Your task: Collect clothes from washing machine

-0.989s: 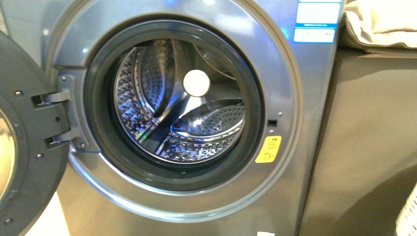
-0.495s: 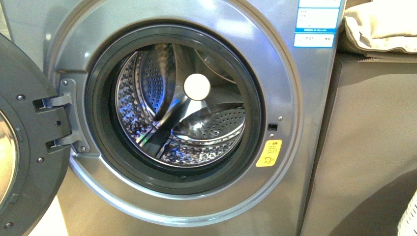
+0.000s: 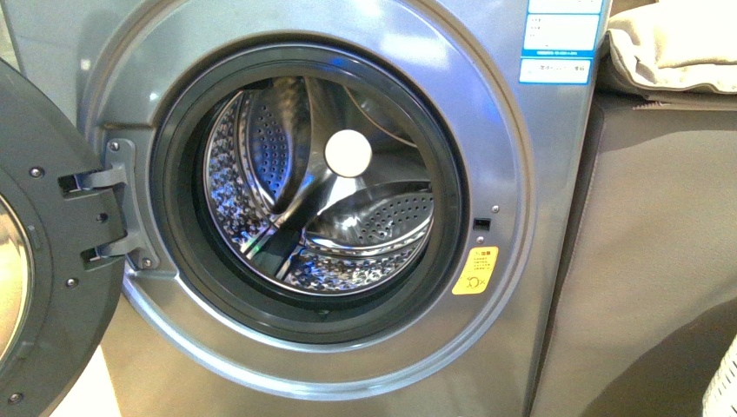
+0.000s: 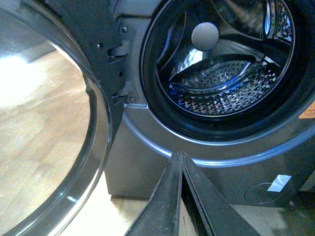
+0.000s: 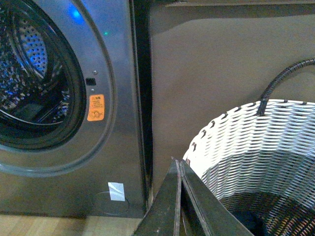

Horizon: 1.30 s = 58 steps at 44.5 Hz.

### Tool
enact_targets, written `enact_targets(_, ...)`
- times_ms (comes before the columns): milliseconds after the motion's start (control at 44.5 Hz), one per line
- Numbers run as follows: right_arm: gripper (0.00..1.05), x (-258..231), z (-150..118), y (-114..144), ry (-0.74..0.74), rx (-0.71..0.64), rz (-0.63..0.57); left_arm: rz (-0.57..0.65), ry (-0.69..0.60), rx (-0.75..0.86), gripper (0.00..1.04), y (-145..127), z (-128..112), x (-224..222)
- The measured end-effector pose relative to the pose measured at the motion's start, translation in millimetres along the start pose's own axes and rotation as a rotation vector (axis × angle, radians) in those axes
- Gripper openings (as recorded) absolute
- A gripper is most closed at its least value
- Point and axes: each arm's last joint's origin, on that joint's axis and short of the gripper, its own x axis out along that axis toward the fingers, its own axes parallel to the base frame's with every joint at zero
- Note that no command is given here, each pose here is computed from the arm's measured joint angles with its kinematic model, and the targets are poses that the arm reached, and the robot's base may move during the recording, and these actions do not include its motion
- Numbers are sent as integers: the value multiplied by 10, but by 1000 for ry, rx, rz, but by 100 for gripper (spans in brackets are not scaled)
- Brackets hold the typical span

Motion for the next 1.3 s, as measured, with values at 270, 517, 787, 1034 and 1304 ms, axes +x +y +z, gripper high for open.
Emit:
enact_targets(270, 2, -55, -5, 0, 0, 0, 0, 0, 0, 0, 4, 0, -85, -55)
enact_targets(517, 2, -146, -29, 1, 5, 0, 2, 2, 6, 0, 4, 1, -205, -141)
enact_targets(787, 2, -146, -31, 0, 6, 0, 0, 0, -6, 0, 4, 0, -208, -201)
enact_targets(1034, 2, -146, -31, 1, 6, 0, 1, 0, -6, 0, 4, 0, -208, -201)
enact_targets(1304, 45, -146, -30, 0, 6, -2, 0, 0, -6, -1, 52, 0, -208, -201)
